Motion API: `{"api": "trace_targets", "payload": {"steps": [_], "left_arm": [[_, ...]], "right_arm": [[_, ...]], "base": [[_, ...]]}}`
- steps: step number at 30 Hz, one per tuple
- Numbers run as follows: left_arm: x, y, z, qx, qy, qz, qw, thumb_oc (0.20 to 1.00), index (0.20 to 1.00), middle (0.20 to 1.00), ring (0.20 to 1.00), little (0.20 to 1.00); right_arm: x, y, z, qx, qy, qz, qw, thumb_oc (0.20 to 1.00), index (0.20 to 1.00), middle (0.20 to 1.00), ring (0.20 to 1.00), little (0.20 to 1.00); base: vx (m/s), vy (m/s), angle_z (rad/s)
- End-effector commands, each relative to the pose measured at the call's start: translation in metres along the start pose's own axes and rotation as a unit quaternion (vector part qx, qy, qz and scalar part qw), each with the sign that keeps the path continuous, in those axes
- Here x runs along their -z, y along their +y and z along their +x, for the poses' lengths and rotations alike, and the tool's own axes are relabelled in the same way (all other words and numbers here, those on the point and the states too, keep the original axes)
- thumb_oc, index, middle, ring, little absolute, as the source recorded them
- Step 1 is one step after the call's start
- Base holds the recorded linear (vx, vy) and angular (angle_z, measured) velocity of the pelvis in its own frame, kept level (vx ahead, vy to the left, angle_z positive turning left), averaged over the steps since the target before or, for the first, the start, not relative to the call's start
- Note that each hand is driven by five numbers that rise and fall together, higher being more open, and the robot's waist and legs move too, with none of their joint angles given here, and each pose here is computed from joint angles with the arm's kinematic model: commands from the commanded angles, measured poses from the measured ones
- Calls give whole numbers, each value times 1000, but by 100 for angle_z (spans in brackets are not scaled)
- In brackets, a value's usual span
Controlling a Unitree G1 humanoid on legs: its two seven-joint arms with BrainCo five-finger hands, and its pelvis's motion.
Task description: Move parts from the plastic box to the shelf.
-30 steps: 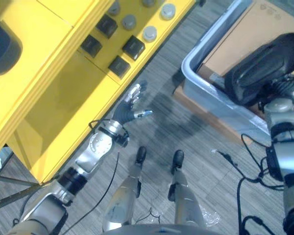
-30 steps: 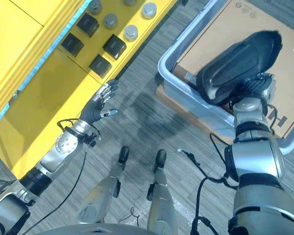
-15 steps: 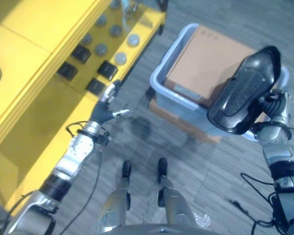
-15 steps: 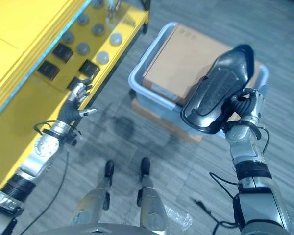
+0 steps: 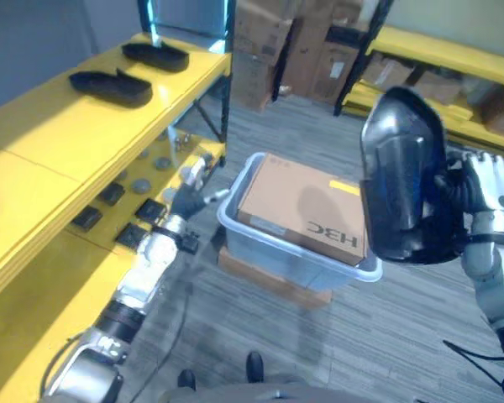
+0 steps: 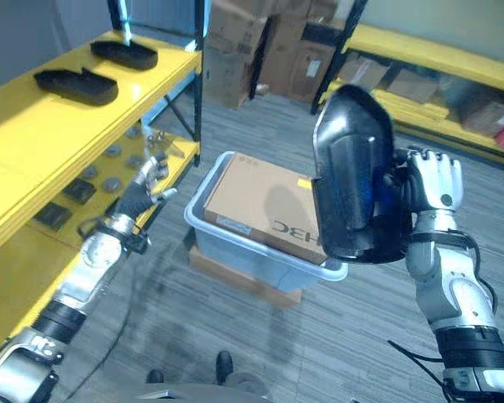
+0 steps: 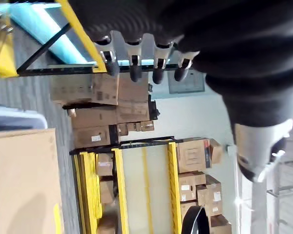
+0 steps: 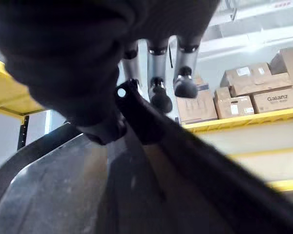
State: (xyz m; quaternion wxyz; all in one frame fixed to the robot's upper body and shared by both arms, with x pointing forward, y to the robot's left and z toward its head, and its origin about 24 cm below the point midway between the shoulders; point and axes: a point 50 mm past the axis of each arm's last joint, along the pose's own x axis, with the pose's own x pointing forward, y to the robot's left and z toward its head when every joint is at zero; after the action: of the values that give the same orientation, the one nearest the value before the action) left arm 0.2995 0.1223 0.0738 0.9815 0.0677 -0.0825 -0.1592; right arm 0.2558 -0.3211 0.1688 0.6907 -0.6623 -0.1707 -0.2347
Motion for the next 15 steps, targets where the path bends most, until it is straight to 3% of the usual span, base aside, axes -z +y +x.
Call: {"api": "trace_targets", "payload": {"steps": [1,15], "left_arm": [[0,-11,5,17,0,-30,999,1000,1000,1000,1000,1000],[15,-47,12,44,54,-143,987,1000,1000,1000,1000,1000]], "right_arm": [[-3,-28,23,67,-24,-37,997,200,200,200,200,200],[-66,-32,25,114,-129,36,984,200,200,200,200,200]], "base": [[37,22,-16],[23,22,-11]]}}
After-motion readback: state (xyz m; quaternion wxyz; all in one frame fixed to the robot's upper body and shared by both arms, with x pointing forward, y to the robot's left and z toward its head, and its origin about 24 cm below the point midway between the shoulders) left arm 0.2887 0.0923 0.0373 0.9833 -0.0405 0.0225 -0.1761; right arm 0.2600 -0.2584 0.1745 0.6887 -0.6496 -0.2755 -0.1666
